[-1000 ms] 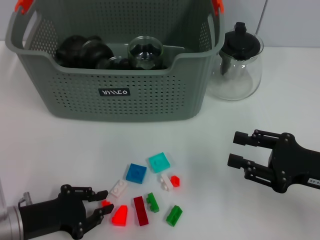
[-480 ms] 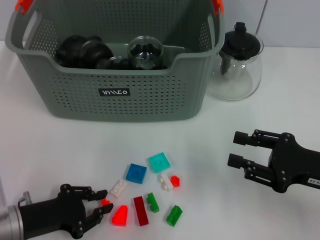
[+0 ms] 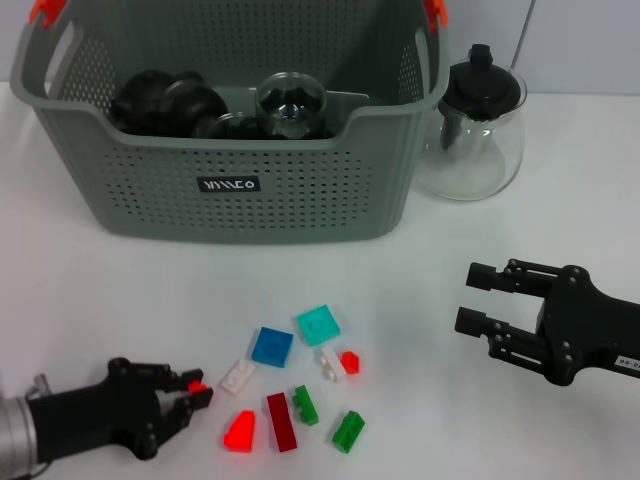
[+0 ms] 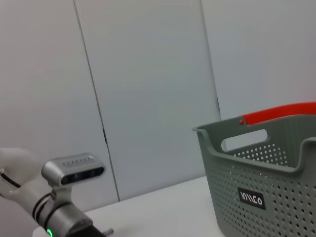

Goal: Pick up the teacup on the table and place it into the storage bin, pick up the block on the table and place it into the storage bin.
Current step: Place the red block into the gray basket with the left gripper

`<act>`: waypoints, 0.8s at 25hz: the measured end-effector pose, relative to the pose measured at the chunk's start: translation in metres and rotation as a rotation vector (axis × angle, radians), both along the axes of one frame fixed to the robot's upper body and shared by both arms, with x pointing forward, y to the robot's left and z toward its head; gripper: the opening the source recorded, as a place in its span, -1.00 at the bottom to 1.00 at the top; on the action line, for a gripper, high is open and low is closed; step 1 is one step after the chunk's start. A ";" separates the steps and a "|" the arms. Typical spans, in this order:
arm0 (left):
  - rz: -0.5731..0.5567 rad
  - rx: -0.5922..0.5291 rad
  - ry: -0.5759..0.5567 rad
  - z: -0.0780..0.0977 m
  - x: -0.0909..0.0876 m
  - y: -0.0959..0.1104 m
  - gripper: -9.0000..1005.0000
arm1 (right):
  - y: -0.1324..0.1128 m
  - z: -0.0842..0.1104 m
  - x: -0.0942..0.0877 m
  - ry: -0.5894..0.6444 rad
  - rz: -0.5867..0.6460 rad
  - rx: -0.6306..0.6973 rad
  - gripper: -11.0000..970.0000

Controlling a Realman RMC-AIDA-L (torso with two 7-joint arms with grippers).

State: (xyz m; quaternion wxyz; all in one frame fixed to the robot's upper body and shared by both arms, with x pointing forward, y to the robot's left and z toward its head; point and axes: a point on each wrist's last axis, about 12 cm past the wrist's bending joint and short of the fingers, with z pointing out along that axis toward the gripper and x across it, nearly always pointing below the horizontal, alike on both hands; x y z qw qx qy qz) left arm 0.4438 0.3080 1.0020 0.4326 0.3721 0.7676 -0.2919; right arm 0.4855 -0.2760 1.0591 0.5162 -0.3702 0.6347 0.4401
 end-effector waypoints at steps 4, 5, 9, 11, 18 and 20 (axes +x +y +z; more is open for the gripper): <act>0.015 -0.103 -0.046 0.023 -0.003 0.014 -0.62 | 0.000 0.000 0.000 0.000 0.001 0.001 0.16; 0.016 -0.145 -0.063 0.030 -0.005 0.018 -0.62 | 0.000 0.000 0.000 0.000 0.001 0.001 0.16; 0.045 -0.322 -0.155 0.067 0.001 0.041 -0.62 | 0.000 0.000 0.000 -0.001 0.001 0.002 0.16; 0.081 -0.391 -0.165 0.079 0.008 0.047 -0.62 | 0.001 0.000 0.000 0.000 0.000 0.002 0.16; 0.131 -0.552 -0.161 0.126 0.062 0.052 -0.62 | 0.002 0.001 0.001 -0.004 0.000 0.007 0.16; 0.126 -0.561 -0.155 0.132 0.069 0.051 -0.62 | 0.002 0.001 0.002 -0.005 0.002 0.007 0.16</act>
